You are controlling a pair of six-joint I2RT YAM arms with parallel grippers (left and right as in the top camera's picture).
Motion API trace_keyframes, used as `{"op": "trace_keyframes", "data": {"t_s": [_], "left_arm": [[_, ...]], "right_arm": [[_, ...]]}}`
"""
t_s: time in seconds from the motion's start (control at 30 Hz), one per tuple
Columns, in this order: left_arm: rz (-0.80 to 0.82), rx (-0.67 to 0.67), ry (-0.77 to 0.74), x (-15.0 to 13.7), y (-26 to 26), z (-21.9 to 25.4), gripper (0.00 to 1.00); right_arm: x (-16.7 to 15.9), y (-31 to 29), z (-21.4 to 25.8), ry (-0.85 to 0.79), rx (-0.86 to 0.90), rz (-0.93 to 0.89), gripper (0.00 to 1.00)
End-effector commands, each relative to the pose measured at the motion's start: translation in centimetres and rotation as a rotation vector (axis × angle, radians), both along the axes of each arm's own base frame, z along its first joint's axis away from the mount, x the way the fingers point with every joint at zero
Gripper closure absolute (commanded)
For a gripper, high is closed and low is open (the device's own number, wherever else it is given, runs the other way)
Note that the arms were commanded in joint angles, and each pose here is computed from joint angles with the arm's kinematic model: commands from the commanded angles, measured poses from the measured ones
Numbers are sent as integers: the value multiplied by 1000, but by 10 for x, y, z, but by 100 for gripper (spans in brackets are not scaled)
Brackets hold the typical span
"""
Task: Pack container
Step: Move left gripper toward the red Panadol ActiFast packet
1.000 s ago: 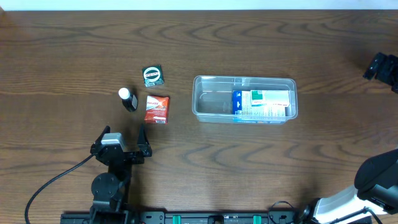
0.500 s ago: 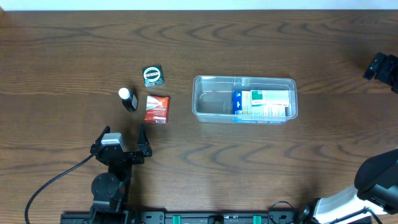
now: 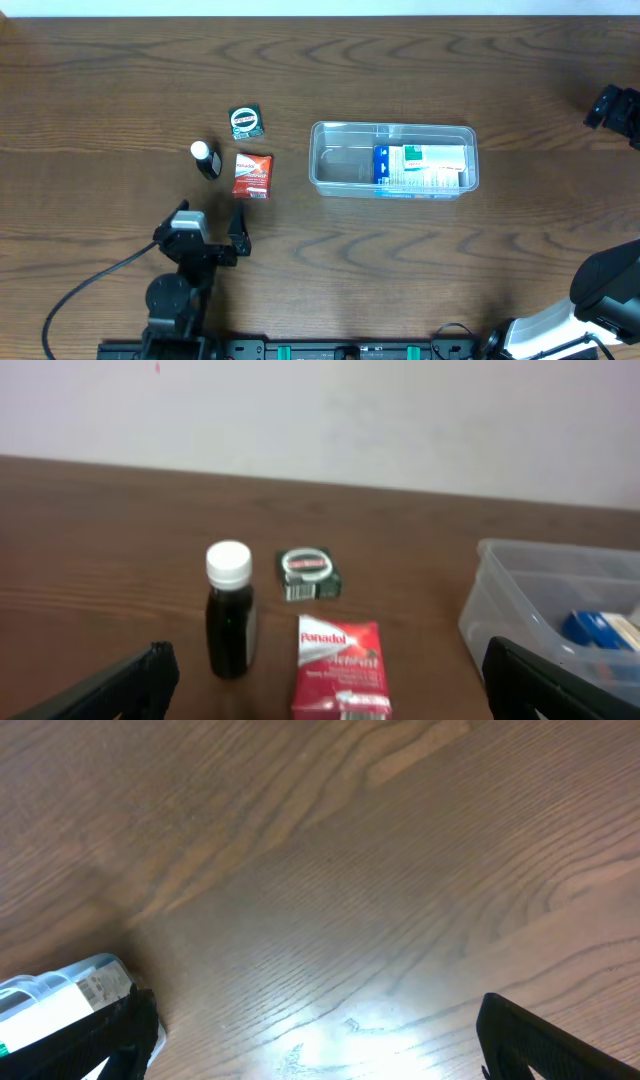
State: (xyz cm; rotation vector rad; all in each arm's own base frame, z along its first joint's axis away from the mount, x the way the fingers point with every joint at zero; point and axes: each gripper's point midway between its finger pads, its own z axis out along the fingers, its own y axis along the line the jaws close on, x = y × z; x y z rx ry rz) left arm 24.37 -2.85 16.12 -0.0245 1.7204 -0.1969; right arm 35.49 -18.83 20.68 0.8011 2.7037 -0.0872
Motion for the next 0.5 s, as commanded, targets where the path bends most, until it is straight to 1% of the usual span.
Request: {"op": "trace_keyframes", "data": {"t_s": [0.0, 0.1, 0.23, 0.37, 0.47], "left_arm": [[-20, -10, -29, 0, -3, 51, 2], [-19, -2, 65, 11, -4, 64, 2], [-34, 14, 281, 35, -10, 60, 2], [-167, -22, 549, 52, -37, 41, 2], [-295, -95, 688, 58, -63, 34, 2]], "right_arm": [[0, -1, 10, -29, -6, -14, 1], [0, -1, 10, -29, -6, -14, 1], [0, -1, 10, -29, -6, -15, 1], [0, -1, 10, -29, -6, -14, 1], [0, -1, 10, -29, -6, -14, 1]]}}
